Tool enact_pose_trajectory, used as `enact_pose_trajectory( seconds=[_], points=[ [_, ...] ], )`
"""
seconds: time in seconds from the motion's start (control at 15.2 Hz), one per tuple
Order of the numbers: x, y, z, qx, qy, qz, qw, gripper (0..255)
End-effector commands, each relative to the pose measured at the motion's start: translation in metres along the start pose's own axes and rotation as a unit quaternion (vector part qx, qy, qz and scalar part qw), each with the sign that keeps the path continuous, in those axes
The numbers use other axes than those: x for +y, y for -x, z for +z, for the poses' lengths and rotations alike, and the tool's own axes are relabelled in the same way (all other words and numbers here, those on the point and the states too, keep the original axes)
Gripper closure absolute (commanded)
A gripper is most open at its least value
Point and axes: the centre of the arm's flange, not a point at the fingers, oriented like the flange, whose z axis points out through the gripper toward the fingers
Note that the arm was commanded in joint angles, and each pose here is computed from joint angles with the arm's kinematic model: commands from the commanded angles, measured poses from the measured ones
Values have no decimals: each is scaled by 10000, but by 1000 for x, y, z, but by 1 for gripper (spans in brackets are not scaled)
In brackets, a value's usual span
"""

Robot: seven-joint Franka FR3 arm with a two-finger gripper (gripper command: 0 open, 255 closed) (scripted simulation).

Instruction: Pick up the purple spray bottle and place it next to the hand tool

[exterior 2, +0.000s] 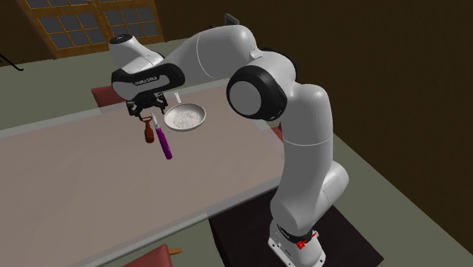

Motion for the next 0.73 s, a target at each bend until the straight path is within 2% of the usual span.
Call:
enact_pose_trajectory(
  seconds=[0.0, 0.13, 0.66],
  points=[
    [1, 0, -21, 0, 0, -1, 10000, 0],
    [1, 0, -45, 0, 0, -1, 10000, 0],
    [1, 0, -45, 0, 0, -1, 10000, 0]
  ],
)
